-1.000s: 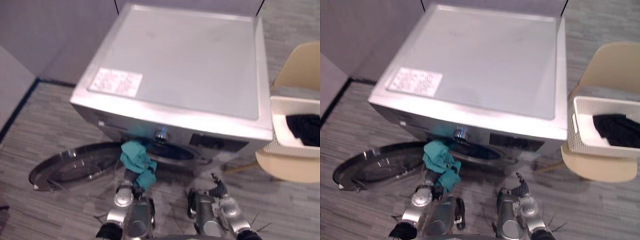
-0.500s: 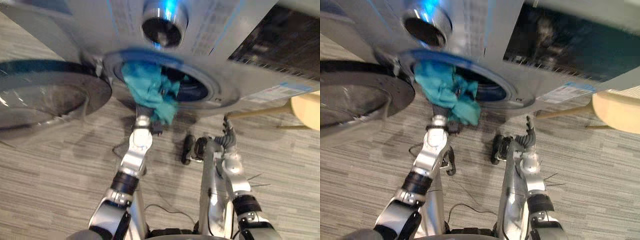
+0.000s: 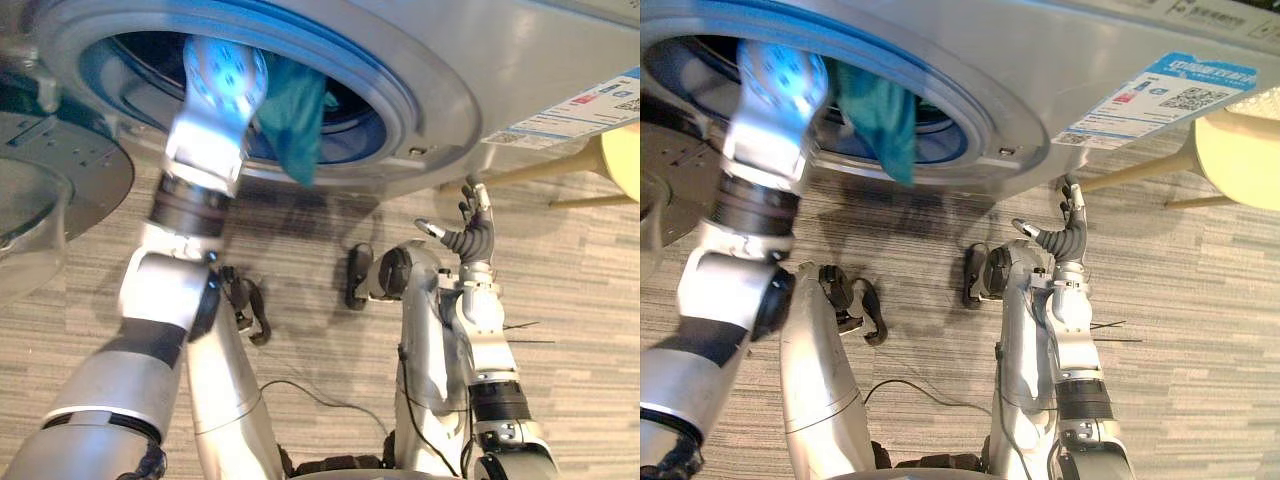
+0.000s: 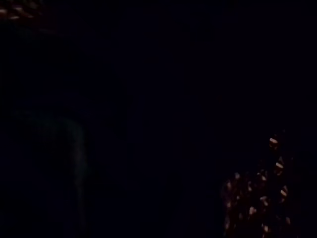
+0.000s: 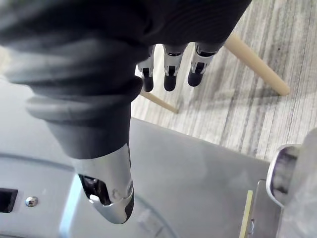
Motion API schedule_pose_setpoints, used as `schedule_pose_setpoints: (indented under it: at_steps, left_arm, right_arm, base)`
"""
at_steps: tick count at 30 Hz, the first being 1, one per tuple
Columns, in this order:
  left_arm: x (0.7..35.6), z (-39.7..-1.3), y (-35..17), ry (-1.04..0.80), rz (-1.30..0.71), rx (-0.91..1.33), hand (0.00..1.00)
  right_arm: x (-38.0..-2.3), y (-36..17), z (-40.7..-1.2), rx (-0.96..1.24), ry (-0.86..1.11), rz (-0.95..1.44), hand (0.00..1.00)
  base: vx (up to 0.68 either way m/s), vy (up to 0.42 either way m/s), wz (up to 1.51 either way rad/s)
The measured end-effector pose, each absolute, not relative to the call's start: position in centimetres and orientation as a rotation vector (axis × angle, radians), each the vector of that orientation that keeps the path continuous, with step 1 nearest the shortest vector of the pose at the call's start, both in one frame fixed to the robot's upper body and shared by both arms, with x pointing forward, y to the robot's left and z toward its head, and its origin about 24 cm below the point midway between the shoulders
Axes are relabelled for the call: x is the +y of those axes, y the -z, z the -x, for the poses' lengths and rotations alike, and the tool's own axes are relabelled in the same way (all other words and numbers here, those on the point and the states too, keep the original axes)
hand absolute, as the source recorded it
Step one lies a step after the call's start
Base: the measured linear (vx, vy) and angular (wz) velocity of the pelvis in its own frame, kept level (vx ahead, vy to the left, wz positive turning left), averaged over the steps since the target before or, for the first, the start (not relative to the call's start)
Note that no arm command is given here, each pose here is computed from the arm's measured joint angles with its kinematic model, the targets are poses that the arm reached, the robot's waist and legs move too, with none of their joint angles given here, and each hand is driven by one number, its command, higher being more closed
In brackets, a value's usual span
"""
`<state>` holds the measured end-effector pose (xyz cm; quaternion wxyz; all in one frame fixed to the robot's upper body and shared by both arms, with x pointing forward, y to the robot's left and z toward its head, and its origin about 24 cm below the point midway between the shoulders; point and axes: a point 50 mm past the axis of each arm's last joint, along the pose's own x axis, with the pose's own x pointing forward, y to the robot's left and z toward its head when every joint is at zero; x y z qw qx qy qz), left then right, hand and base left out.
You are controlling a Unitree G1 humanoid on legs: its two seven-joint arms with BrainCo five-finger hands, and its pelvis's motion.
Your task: Pick up the laundry basket with both hands and put the clothes into the washing machine.
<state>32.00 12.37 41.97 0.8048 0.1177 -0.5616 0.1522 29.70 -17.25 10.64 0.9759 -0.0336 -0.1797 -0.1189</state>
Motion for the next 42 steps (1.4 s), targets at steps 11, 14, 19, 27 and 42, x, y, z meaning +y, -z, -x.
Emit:
schedule_pose_setpoints:
  at_steps: [11, 14, 19, 27, 42]
  left_arm:
    - [16.1, -31.1, -44.3, -0.549, -0.277, -1.249, 0.00]
    - [16.0, -34.2, -42.7, -0.504, -0.448, -1.078, 0.00]
    - [12.7, -38.9, -37.7, -0.307, -0.837, -0.761, 0.00]
    - [12.3, -39.1, -37.6, -0.186, -0.926, -0.690, 0.00]
    - [18.2, -36.5, -26.6, -0.339, -0.435, -0.656, 0.00]
  right_arm:
    - [-16.5, -11.4, -29.1, -0.403, 0.232, 0.033, 0.00]
    - [-16.5, -11.4, -29.1, -0.402, 0.212, 0.038, 0.00]
    - [-16.8, -11.4, -29.3, -0.396, 0.166, 0.037, 0.00]
    - [-16.6, -11.4, -30.1, -0.353, 0.105, 0.001, 0.00]
    - [-16.2, -7.1, -30.3, -0.180, 0.201, -0.002, 0.00]
  base:
    - [0.04, -0.023, -0.12]
    - [0.01, -0.016, 0.08]
    - [0.02, -0.013, 0.10]
    - [0.03, -0.012, 0.12]
    - [0.06, -0.023, 0.01]
